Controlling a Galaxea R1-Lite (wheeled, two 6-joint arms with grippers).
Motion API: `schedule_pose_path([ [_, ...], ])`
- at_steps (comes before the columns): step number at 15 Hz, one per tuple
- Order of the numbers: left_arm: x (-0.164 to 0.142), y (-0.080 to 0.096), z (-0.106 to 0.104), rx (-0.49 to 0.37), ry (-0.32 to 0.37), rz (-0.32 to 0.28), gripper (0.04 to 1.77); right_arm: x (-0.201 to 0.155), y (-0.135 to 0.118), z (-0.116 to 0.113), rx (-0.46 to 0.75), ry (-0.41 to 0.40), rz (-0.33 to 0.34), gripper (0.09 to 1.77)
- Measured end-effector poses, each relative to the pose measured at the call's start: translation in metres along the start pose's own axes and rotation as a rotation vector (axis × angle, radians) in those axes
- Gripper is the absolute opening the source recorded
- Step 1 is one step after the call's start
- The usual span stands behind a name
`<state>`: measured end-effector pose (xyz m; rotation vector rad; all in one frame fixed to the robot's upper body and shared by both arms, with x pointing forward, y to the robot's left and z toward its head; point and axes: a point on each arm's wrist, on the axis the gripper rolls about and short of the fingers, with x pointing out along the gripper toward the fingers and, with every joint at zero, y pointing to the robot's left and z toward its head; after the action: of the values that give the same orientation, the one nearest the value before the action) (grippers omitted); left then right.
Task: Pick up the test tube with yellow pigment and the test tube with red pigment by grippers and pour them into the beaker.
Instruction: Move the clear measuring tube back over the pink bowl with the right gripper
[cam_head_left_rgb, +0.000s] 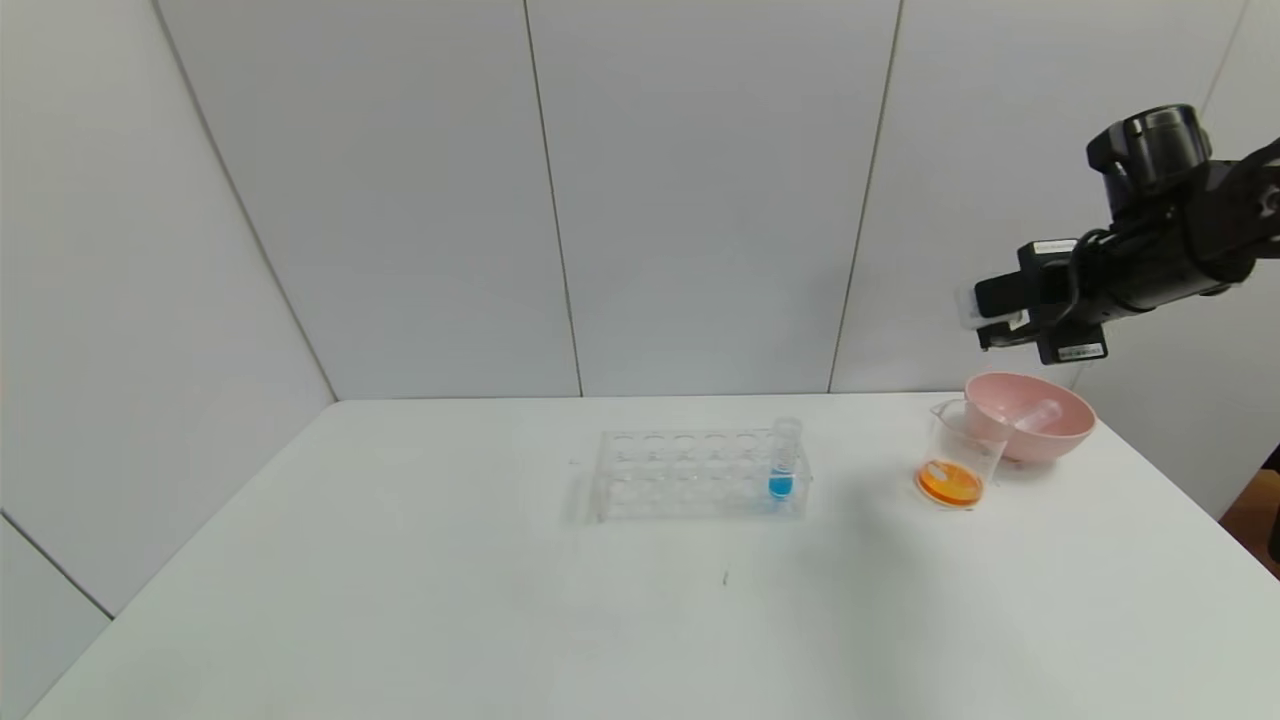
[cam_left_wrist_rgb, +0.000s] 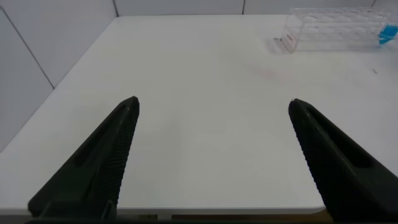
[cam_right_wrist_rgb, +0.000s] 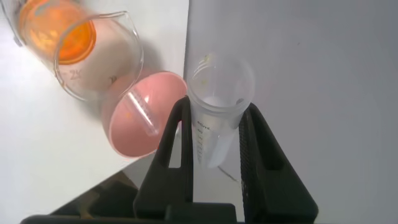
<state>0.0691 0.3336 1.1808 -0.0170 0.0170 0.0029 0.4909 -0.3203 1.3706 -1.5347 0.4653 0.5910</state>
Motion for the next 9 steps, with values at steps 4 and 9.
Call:
schedule_pose_path([
  [4,0.0,0.0,0.0,0.0,0.0,0.0,1.72,-0.019,0.006,-0.019,0.304,-0.095,0.063,0.49],
  [9,0.0,0.0,0.0,0.001,0.0,0.0,1.72,-0.032,0.007,-0.029,0.668,-0.362,0.138,0.49],
])
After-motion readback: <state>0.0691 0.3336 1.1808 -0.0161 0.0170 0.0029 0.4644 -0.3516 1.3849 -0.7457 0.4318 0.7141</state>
